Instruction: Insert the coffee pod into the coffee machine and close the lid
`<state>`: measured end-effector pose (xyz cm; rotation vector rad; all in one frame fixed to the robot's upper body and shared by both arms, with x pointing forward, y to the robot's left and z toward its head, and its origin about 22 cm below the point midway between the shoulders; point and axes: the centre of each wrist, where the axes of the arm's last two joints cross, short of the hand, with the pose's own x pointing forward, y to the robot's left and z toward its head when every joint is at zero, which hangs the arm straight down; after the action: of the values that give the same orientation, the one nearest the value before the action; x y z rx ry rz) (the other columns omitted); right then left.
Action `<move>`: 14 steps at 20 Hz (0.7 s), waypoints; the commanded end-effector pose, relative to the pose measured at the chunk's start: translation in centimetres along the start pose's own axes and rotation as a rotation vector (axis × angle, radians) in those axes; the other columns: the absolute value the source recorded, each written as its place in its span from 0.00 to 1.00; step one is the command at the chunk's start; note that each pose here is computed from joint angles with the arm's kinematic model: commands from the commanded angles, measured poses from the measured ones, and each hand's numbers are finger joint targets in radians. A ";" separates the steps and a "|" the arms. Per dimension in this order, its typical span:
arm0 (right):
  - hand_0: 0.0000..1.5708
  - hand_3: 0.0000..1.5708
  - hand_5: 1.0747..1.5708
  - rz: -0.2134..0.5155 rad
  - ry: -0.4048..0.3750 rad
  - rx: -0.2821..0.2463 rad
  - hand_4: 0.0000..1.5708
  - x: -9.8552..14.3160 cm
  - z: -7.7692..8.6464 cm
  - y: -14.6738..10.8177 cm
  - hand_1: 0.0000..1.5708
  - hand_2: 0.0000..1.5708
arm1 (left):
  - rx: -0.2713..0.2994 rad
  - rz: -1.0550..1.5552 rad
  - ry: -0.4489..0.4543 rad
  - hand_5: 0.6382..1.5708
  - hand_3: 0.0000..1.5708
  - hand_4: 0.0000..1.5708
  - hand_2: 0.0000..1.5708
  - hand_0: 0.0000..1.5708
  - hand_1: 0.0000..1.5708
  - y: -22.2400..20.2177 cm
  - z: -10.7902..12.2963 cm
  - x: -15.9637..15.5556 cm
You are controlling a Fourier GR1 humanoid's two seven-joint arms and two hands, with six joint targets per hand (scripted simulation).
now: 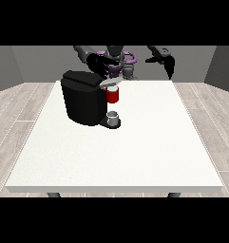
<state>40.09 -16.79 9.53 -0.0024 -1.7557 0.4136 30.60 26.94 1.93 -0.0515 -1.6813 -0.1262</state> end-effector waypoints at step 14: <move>0.00 0.00 1.00 -0.087 -0.115 0.136 0.16 1.7 0.2 5.6 0.00 0.00 | 0.016 0.021 0.020 1.00 0.00 0.12 0.00 0.00 0.00 1.1 1.1 -2.0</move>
<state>39.45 -12.95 9.79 0.1016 -1.8237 0.4811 30.12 28.11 0.84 -0.0474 -1.6841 -0.1132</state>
